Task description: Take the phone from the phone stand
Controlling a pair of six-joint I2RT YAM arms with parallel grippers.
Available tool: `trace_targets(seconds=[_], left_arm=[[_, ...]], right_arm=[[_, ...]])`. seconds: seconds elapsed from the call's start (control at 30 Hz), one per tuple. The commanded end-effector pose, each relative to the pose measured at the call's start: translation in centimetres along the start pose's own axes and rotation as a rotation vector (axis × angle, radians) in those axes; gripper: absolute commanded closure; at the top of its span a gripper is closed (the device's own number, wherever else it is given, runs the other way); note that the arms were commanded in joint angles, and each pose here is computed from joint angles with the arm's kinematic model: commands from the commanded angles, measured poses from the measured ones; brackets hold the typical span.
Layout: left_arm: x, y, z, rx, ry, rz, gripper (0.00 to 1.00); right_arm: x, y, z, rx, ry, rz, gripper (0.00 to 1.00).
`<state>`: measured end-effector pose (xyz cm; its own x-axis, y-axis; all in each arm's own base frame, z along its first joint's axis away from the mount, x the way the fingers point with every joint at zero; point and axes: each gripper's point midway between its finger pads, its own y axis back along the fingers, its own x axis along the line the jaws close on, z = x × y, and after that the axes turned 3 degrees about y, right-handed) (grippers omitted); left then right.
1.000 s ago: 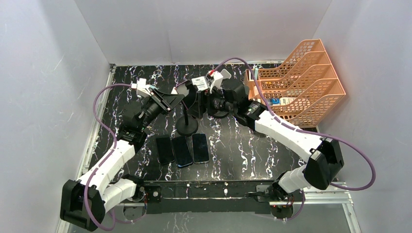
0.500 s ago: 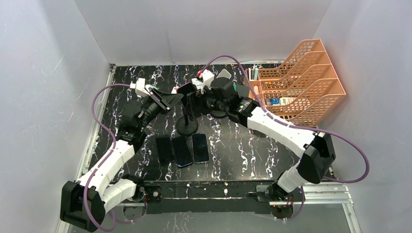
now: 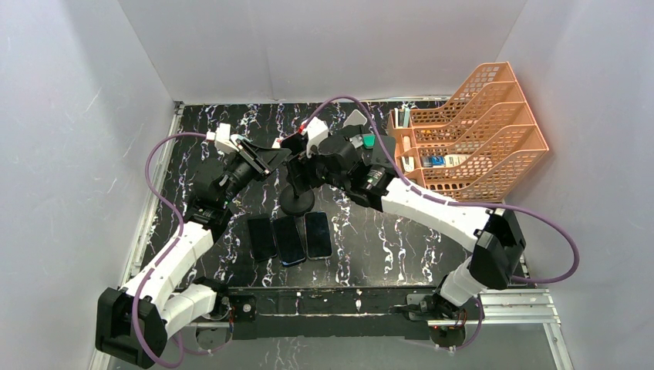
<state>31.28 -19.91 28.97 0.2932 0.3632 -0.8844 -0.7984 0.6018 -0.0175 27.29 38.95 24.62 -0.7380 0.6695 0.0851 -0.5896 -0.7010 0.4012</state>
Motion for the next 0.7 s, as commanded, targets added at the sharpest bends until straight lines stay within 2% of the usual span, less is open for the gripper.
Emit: trace_targets(seconds=[0.0,0.07,0.17,0.3,0.4,0.57,0.67], left_arm=[[0.5,0.2,0.1,0.007,-0.003,0.036,1.0],[0.5,0.3,0.0,0.01,-0.004,0.036,1.0],[0.4,0.4,0.0,0.01,-0.01,0.037,1.0],[0.5,0.4,0.2,0.006,-0.013,0.048,1.0],[0.6,0.4,0.2,0.008,-0.015,0.062,0.99],[-0.3,0.2,0.3,0.013,-0.008,0.024,0.59],[-0.7,0.2,0.4,0.017,-0.008,0.017,0.46]], right_arm=[[-0.7,-1.0,2.5,-0.1,0.02,-0.062,0.1],[-0.7,-1.3,2.5,-0.103,0.018,-0.066,0.29],[-0.9,-1.6,2.1,-0.087,0.017,-0.077,0.51],[-1.0,-1.3,1.3,-0.07,0.01,-0.078,0.74],[-0.6,-0.6,0.9,-0.064,-0.001,-0.051,0.86],[0.1,0.3,0.8,-0.056,-0.031,-0.013,0.96],[0.5,0.8,1.0,-0.058,-0.051,0.012,0.99]])
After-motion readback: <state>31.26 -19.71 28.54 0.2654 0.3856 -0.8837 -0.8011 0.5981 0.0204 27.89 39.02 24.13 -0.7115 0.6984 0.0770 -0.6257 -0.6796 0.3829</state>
